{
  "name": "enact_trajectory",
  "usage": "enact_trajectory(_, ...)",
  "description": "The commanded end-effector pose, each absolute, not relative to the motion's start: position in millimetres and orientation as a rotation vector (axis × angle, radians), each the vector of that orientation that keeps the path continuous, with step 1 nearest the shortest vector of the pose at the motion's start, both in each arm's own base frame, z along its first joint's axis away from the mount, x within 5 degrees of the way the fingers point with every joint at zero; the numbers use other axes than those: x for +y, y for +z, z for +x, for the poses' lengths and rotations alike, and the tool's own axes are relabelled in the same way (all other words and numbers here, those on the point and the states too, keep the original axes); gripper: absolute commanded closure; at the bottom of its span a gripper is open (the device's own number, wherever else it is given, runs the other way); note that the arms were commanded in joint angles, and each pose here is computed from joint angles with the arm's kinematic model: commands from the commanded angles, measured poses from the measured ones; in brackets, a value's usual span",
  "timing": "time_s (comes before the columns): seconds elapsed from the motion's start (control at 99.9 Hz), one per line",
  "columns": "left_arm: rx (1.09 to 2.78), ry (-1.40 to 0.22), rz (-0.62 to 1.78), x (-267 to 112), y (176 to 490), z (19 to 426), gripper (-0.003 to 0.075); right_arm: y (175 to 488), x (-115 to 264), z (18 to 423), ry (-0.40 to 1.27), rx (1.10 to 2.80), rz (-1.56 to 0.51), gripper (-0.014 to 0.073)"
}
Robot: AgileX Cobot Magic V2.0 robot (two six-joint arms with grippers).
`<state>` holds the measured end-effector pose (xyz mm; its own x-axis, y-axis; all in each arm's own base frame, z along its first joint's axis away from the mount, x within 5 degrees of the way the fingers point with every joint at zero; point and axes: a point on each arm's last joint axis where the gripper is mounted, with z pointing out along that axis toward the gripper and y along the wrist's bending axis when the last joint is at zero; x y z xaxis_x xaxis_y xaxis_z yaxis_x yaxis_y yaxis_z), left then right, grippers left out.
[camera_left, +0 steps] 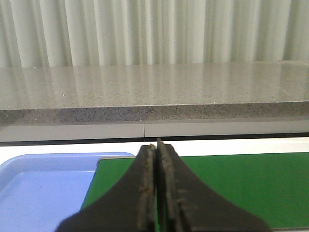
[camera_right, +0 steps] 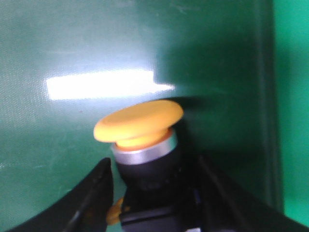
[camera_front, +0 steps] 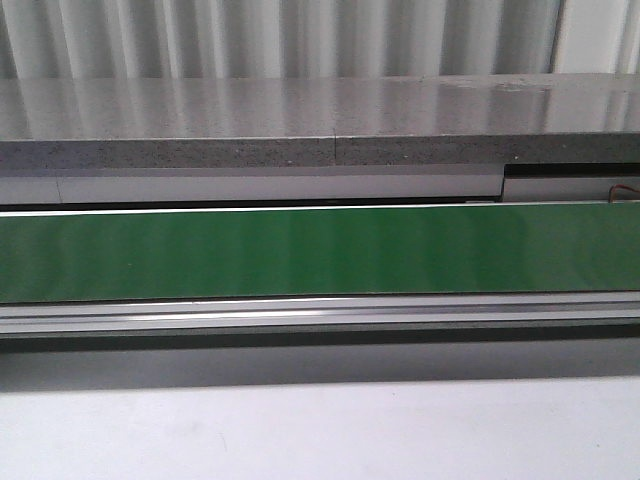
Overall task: Move button from right to left
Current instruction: 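Lift the button with the right gripper and lower it onto the belt end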
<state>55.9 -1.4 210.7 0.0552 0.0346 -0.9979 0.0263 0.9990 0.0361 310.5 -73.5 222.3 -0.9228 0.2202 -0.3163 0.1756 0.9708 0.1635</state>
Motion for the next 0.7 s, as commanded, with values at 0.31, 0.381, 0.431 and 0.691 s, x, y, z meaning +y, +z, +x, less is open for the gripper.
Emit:
enact_trajectory(0.31,1.422,-0.024,0.032,-2,212,53,0.074,264,-64,316,0.144,2.562,0.245,-0.006)
enact_trajectory(0.381,1.422,-0.024,0.032,-2,212,53,0.074,275,-62,311,0.134,2.524,0.237,-0.006)
enact_trajectory(0.431,1.422,-0.024,0.032,-2,212,53,0.074,287,-61,305,0.125,2.489,0.228,-0.006)
enact_trajectory(0.691,1.422,-0.024,0.032,-2,212,53,0.074,349,-50,254,0.016,2.21,0.133,-0.006)
